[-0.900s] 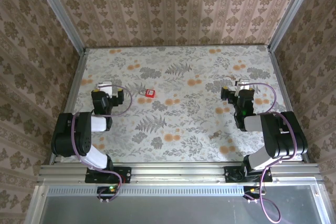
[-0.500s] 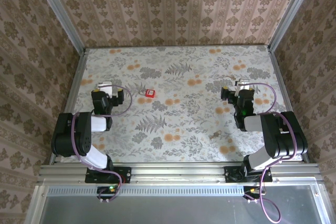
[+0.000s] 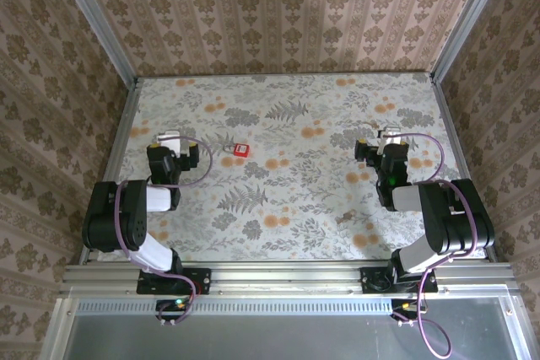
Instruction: Unlock with the key
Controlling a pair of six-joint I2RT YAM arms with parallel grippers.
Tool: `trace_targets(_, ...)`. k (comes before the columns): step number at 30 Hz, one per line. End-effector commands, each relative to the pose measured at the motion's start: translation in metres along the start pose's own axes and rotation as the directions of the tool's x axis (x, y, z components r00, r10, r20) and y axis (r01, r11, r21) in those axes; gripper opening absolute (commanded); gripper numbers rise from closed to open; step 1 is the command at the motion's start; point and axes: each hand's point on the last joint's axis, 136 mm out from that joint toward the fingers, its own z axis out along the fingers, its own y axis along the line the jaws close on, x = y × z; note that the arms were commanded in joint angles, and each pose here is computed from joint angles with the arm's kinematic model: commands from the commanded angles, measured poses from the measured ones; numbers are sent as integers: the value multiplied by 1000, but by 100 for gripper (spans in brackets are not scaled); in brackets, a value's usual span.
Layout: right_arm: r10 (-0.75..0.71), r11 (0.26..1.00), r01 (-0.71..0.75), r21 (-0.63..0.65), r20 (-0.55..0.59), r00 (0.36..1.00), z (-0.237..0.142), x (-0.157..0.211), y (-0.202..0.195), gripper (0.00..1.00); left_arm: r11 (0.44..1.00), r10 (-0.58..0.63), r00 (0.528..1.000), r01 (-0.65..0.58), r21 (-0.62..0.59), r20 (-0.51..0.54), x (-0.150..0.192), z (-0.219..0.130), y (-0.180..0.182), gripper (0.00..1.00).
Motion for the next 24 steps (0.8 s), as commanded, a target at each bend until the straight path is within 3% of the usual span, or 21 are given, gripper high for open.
trace_targets(1,8,1000,-8,3,5,1000,1,-3,-1,100,1000,-9,1000,9,5,7,-2,-1,0,100)
trace_targets(5,8,1000,-7,21,-8,1000,-1,-15,-4,100,1000,16,1000,-16,-5,23,-8,-5,-4,100)
trace_targets(8,69,992,-55,116,-118,991,-17,-47,-18,100,996,69,997,-67,-63,38,-26,-18,-5,100)
trace_targets(12,159,986,-149,69,-179,971,-52,-80,-9,100,984,146,988,-140,-110,44,-57,-38,-20,100)
trace_targets(18,317,934,-351,-72,-287,904,-109,-89,18,100,999,-7,997,4,39,71,-96,-79,-56,100)
trace_targets(24,375,869,-473,-147,-427,823,-151,-64,47,100,943,-226,972,236,236,-68,-107,-115,-85,100)
